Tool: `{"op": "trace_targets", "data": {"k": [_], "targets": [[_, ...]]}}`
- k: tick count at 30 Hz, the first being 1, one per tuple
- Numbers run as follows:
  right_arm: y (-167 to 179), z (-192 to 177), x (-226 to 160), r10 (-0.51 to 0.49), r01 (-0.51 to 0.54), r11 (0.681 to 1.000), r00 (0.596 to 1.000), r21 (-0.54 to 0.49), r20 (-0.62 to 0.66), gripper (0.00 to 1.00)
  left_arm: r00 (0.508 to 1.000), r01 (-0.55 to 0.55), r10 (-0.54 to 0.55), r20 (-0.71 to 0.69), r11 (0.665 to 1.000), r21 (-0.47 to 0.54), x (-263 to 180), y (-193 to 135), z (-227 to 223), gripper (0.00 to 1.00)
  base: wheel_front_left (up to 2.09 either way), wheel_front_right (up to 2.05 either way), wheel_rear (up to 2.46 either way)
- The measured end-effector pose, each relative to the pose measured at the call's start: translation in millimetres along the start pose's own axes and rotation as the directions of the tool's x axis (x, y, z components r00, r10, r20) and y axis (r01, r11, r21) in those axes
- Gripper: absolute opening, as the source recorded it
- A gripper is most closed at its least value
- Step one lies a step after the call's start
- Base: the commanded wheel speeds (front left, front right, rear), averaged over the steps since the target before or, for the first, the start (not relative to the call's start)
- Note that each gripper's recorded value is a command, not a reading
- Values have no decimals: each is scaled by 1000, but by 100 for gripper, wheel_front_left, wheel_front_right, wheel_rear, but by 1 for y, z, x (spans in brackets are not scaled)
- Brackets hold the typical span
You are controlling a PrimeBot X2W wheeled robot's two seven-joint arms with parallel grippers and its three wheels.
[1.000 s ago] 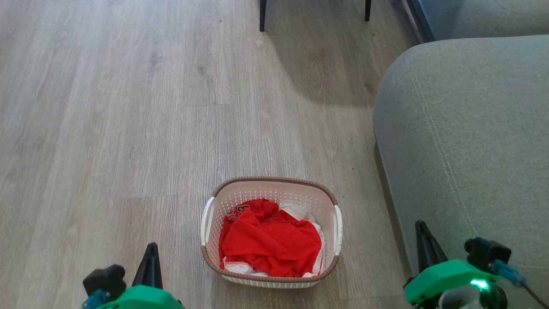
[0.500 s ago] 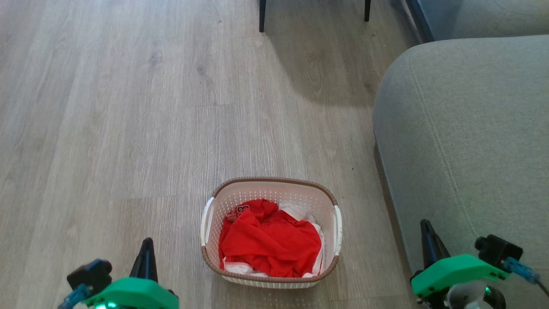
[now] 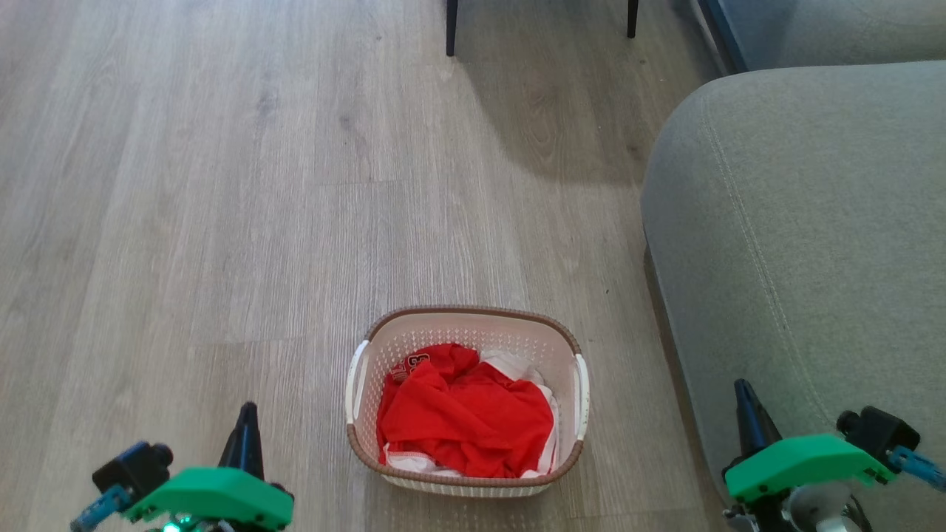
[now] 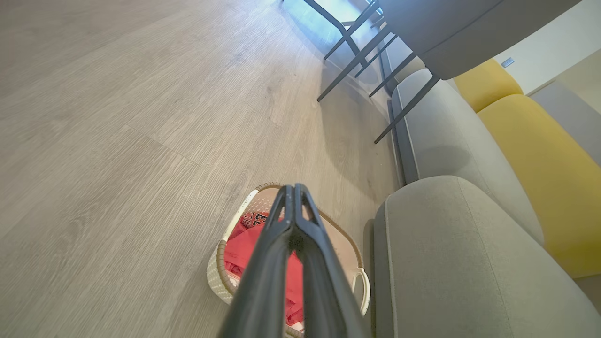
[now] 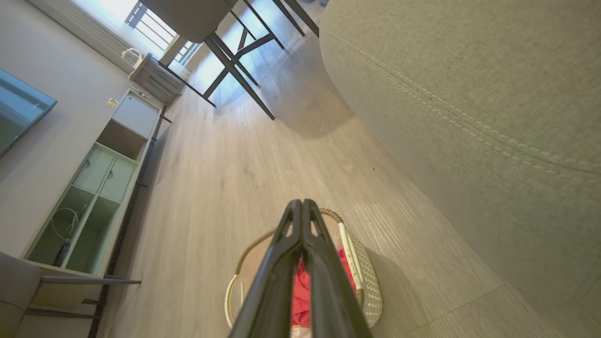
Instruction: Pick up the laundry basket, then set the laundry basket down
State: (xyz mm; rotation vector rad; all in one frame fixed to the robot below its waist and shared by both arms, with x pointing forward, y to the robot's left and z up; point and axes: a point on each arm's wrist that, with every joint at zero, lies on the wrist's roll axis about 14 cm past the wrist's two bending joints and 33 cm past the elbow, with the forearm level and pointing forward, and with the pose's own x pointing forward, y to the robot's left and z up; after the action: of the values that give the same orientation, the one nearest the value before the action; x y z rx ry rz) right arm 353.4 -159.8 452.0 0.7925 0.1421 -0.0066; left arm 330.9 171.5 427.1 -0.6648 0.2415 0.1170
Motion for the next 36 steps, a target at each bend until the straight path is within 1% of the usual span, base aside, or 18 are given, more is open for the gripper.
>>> {"op": "trace_targets", "data": {"k": [9,19,30,36], "targets": [[-4,4,1,-16,16,996,1000,91,1,0,1000,12,-12,-6,994,-104,5,-4,3,0,0,0,0],[-5,13,5,-24,20,982,1000,190,17,0,1000,13,-15,-5,975,-221,8,-3,9,0,0,0,0],[-10,18,5,-41,33,950,999,311,20,0,999,36,-40,-5,935,-354,14,-9,15,0,0,0,0],[-8,23,9,-33,20,930,999,368,30,0,999,41,-43,5,907,-420,17,-8,21,0,0,0,0]]}}
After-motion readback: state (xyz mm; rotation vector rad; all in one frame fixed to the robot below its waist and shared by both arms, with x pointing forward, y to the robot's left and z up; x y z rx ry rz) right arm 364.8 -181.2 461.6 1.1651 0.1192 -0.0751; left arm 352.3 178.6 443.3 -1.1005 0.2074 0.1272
